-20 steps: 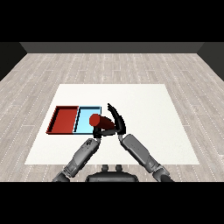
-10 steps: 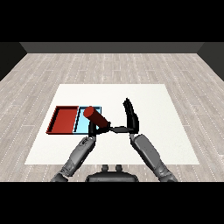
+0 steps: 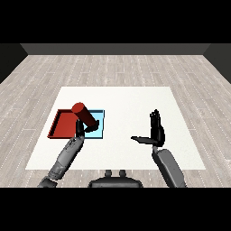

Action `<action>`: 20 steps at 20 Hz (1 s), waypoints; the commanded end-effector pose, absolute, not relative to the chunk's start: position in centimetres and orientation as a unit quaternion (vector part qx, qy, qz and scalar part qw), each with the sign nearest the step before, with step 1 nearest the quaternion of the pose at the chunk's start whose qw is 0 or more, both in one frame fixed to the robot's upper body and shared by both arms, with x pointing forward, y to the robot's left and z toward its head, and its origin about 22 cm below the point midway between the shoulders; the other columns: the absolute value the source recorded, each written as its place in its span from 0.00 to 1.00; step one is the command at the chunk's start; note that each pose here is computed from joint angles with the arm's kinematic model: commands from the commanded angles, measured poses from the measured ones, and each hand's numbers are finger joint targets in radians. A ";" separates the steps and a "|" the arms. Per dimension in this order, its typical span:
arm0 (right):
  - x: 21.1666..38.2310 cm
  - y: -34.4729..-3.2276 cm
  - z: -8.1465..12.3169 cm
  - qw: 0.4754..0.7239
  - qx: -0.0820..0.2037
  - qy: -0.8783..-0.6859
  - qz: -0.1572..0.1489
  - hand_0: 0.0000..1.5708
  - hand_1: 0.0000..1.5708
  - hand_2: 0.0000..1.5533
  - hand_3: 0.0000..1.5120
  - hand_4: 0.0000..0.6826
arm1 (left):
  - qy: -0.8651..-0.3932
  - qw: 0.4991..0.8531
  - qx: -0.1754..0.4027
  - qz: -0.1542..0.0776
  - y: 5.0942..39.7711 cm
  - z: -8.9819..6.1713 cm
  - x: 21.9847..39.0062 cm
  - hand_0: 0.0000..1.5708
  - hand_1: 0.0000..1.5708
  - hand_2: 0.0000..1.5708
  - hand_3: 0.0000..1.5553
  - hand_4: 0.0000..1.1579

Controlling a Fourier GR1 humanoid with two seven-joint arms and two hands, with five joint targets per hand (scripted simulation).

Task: Pick the red can and put it in the red box

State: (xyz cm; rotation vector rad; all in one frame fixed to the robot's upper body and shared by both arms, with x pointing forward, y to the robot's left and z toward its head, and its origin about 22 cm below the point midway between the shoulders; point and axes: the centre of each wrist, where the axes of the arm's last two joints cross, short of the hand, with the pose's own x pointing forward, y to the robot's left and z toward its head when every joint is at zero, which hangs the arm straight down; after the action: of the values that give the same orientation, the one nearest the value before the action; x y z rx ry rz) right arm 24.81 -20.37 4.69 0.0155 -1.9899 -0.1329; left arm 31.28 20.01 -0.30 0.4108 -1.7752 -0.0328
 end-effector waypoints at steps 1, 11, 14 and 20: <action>23.4 -24.4 4.3 0.551 -0.025 -0.832 -0.063 0.00 0.00 0.00 0.00 0.00 | -0.749 0.616 0.242 -0.019 24.7 -0.2 31.3 1.00 1.00 0.99 0.94 0.97; 23.5 -25.8 2.5 0.586 -0.084 -0.803 -0.067 0.00 0.00 0.00 0.00 0.00 | -0.642 0.689 0.335 -0.032 34.3 -0.7 35.1 1.00 1.00 0.99 0.95 0.95; 24.8 -27.7 3.2 0.588 -0.094 -0.801 -0.052 0.00 0.00 0.00 0.00 0.00 | -0.615 0.705 0.351 -0.032 34.3 -1.3 36.6 1.00 1.00 1.00 0.95 0.93; 26.6 -26.3 1.9 0.596 -0.064 -0.797 -0.071 0.00 0.00 0.00 0.00 0.00 | -0.559 0.738 0.377 -0.037 34.9 -3.1 36.6 0.99 0.99 0.93 0.92 0.87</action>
State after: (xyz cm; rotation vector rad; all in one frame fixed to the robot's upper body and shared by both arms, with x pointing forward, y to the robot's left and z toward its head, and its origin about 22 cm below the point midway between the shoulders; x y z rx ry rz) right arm 25.83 -25.87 2.06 -0.1784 -1.8499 -0.1338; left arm 36.53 34.72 -2.25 0.8100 -1.3259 -0.0774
